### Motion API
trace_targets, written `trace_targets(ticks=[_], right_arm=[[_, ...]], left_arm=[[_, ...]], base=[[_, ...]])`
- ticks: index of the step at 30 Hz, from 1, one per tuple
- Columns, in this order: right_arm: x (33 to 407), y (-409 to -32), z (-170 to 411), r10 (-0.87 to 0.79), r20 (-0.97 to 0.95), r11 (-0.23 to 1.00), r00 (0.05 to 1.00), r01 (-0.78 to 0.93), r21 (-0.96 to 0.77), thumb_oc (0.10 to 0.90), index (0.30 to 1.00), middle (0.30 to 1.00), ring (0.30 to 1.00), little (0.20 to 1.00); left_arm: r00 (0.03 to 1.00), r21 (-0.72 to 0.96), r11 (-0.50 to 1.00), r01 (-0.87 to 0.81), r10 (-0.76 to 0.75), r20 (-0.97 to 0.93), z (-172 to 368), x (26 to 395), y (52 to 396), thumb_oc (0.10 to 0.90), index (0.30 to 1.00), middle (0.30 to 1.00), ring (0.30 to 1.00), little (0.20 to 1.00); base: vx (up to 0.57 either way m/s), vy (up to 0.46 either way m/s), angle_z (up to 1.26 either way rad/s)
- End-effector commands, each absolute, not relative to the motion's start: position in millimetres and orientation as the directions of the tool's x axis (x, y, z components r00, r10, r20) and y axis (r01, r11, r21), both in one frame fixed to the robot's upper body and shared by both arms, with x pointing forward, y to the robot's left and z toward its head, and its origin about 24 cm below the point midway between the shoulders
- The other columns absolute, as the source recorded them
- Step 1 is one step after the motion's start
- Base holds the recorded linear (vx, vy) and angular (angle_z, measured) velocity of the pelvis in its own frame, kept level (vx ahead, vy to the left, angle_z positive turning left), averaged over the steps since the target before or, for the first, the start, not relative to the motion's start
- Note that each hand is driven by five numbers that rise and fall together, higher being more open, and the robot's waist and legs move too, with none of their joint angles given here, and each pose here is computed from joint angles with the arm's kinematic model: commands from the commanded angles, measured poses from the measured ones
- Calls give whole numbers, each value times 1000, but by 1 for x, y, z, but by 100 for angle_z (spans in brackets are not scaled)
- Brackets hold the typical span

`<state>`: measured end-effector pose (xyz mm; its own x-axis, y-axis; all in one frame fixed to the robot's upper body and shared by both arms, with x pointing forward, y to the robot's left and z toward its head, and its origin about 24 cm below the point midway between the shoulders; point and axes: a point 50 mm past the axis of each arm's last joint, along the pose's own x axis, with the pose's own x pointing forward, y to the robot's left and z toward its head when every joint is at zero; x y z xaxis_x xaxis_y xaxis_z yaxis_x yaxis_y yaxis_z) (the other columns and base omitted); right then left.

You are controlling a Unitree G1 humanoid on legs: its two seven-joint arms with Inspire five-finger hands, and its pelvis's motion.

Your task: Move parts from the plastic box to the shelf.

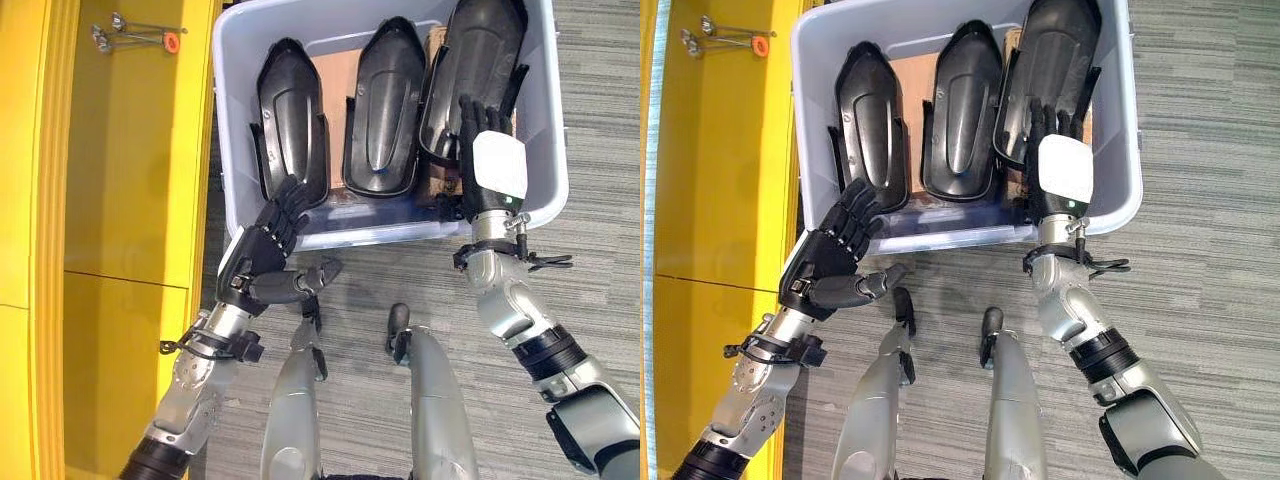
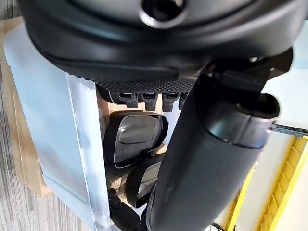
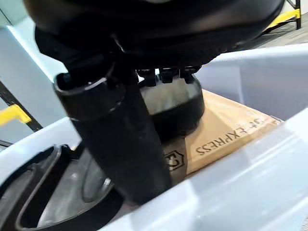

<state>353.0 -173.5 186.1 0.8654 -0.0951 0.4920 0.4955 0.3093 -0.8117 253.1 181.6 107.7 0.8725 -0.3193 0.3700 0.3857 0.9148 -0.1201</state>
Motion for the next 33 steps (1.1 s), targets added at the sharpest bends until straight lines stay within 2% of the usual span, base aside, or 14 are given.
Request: trace_targets(ticks=[1, 8, 13, 14, 20, 26, 28, 33], right_arm=[[353, -163, 245, -53, 693, 299, 719, 674, -676, 900, 1000, 1000, 1000, 1000], [359, -167, 240, -86, 668, 281, 739, 662, -695, 900, 1000, 1000, 1000, 1000], [362, -174, 237, -83, 659, 198, 747, 661, -724, 900, 1000, 1000, 1000, 1000], [366, -178, 237, -81, 645, 139, 760, 649, -748, 900, 1000, 1000, 1000, 1000], [373, -186, 238, -73, 634, 5, 770, 636, -771, 900, 1000, 1000, 1000, 1000], [378, -192, 246, 27, 643, -293, 766, 621, -727, 900, 1000, 1000, 1000, 1000], [379, -193, 245, 32, 633, -325, 774, 607, -726, 900, 1000, 1000, 1000, 1000], [384, -200, 238, -57, 593, -299, 803, 553, -777, 900, 1000, 1000, 1000, 1000]], left_arm=[[747, -87, 872, 482, -357, 561, 144, 249, 168, 900, 1000, 1000, 1000, 1000], [745, -83, 870, 486, -362, 560, 145, 248, 167, 900, 1000, 1000, 1000, 1000], [755, -85, 874, 479, -361, 548, 143, 248, 167, 900, 1000, 1000, 1000, 1000], [754, -81, 873, 481, -364, 546, 142, 248, 166, 900, 1000, 1000, 1000, 1000], [746, -72, 868, 491, -376, 549, 141, 248, 169, 900, 1000, 1000, 1000, 1000], [728, -42, 856, 516, -412, 548, 141, 247, 170, 900, 1000, 1000, 1000, 1000], [725, -32, 856, 516, -416, 548, 141, 246, 171, 900, 1000, 1000, 1000, 1000], [721, -18, 855, 518, -426, 546, 142, 246, 172, 900, 1000, 1000, 1000, 1000]], base=[[13, 9, 7], [0, 0, 0], [37, -7, 3], [-10, 4, 8], [-12, -10, 4], [-17, -52, 7], [-11, -55, 8], [-3, -36, 4]])
